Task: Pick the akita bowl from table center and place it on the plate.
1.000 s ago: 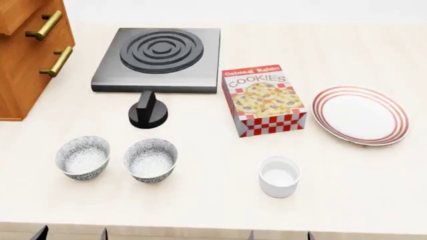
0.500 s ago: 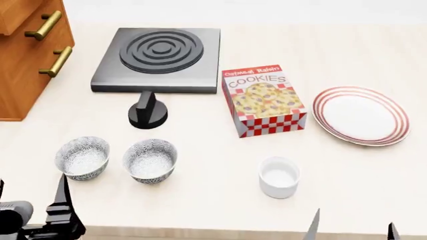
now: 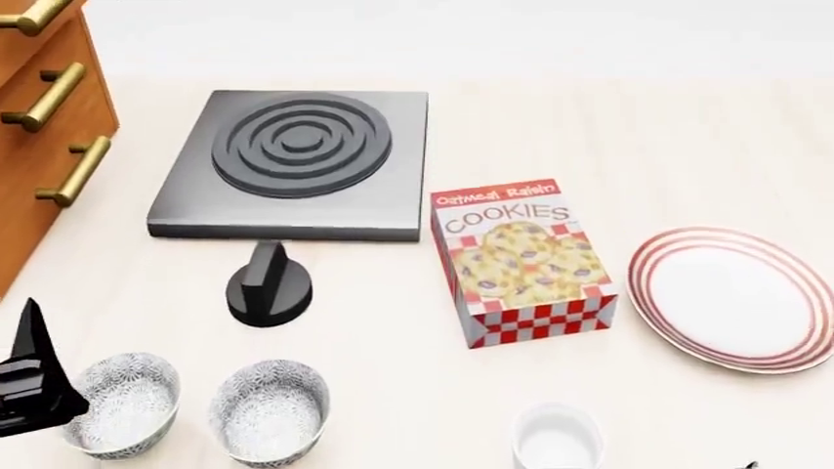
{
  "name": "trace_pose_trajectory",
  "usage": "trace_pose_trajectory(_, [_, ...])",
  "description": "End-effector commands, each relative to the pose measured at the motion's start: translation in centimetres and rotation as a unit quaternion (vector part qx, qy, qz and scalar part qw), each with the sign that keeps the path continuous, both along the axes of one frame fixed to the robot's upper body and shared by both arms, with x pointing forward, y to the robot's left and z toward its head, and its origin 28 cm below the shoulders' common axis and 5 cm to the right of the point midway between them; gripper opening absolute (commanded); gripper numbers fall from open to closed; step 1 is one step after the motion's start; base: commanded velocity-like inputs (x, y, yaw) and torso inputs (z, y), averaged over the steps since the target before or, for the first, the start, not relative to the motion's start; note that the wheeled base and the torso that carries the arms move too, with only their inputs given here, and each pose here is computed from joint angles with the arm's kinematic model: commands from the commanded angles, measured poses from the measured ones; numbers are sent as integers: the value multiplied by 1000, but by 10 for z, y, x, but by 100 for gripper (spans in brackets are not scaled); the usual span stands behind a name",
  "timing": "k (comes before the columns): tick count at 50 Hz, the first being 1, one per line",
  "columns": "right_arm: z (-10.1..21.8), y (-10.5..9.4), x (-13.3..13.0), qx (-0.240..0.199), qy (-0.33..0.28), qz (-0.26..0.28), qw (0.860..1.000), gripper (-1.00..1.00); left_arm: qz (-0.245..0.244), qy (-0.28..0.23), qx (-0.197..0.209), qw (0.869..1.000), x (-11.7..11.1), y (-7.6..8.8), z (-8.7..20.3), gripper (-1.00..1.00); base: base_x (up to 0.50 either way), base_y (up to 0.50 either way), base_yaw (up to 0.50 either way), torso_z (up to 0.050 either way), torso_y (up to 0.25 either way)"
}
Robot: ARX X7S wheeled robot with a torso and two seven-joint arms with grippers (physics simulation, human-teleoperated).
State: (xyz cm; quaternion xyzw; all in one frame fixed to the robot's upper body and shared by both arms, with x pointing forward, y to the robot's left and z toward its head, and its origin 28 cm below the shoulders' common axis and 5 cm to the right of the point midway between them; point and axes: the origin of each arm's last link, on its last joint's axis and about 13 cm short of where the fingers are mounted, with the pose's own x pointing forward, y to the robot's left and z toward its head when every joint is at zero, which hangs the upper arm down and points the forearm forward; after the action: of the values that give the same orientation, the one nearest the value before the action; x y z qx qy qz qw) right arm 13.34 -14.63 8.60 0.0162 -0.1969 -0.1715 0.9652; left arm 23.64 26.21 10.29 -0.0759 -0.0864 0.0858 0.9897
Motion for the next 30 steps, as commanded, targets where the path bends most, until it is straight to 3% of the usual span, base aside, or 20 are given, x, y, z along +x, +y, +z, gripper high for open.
trace_pose_trajectory(1, [1, -3, -6, 7, -25, -5, 1000, 100, 28, -8, -5, 1000, 3, 11, 3, 100, 500, 0, 0, 0, 0])
trace_pose_trajectory(6, [0, -3, -5, 12, -27, -5, 1000, 100, 34, -11, -7, 999, 3, 10, 3, 100, 500, 0, 0, 0, 0])
trace_pose_trajectory(20, [-1, -5, -7, 13, -49, -1, 999, 100, 24, -18, -25, 999, 0, 12, 6, 100, 16, 0, 0, 0, 0])
trace_pose_trajectory(27, [0, -5, -7, 13, -43, -6, 999, 100, 20, -17, -22, 999, 0, 11, 6, 100, 456, 0, 0, 0, 0])
trace_pose_trajectory(30, [1, -5, -9, 12, -50, -7, 999, 100, 19, -18, -22, 999, -1, 12, 7, 100, 0, 0, 0, 0, 0])
